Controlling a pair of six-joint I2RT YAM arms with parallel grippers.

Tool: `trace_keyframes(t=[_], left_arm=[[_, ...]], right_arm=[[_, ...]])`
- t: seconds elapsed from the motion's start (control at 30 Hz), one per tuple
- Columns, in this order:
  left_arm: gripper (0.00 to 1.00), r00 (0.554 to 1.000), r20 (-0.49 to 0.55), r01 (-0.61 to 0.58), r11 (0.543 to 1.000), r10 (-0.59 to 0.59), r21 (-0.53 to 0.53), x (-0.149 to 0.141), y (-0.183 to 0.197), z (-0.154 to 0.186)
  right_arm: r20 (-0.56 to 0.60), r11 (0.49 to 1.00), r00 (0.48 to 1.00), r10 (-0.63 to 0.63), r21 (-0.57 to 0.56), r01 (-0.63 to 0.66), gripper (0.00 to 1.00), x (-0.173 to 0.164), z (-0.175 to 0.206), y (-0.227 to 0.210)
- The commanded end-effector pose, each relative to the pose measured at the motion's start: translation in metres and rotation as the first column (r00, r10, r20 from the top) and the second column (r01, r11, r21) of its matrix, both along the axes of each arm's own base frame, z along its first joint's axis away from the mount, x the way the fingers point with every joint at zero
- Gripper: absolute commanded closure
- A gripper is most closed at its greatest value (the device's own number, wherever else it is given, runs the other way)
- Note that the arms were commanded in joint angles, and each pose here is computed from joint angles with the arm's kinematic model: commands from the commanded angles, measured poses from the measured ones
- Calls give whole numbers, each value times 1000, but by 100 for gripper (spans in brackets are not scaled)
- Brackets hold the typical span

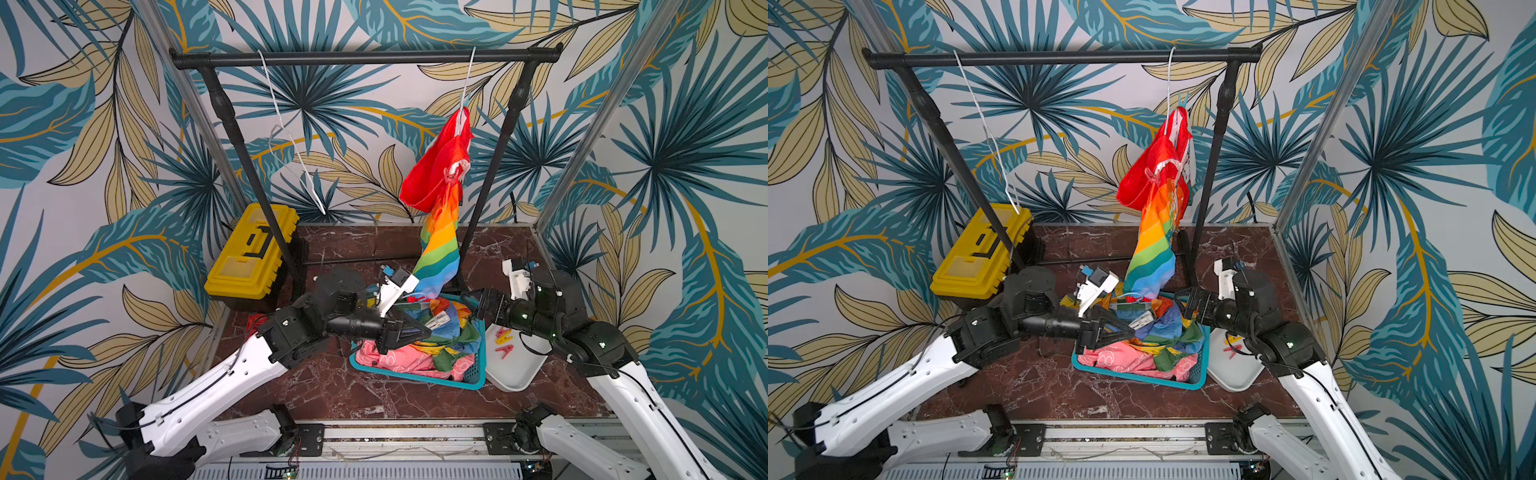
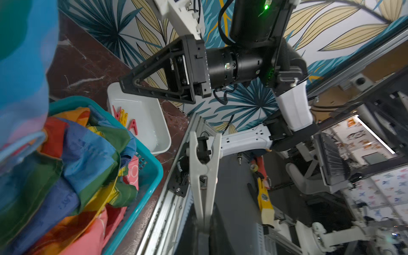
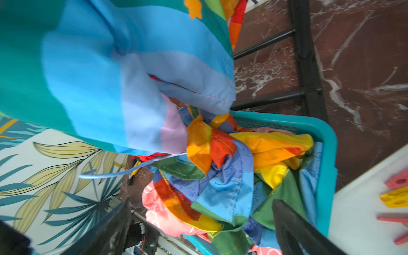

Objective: Remove the clothespins securing jackets to the hanger
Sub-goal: Remove the clothespin from the hanger, then place the clothespin in the storage box.

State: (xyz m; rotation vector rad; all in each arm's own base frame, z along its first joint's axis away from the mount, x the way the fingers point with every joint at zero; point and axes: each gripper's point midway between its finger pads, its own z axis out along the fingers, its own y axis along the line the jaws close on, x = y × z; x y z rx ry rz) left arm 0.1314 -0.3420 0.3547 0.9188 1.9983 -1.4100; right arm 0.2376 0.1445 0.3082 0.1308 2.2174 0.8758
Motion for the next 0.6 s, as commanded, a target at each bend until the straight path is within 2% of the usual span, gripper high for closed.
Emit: trace_keyframes(t=[0.0,0.13,0.2,0.3,0.43,0.57], left_arm=[[100,979,160,-147,977,123,154,34,-13,-29],[100,976,170,-167,968,136,186,47,-34,-36],[100,963,205,-213,959,173,187,55,-38,-35],[100,945,253,-250,955,205,161,61,-42,-29],[100,930,286,-280,949,230,148,64,-48,-27],[100,929,294,-277,949,224,149,61,-57,-29]], right_arm=[[45,991,997,62,119,-67,1,-4,27,16],[61,996,998,15,91,-21,1,-9,30,4],[78,996,997,2,93,-9,2,-13,34,0],[40,994,999,12,107,-16,6,-16,25,2],[-10,986,999,46,163,-44,19,-10,11,16],[-10,980,999,44,197,-42,24,-3,9,21]])
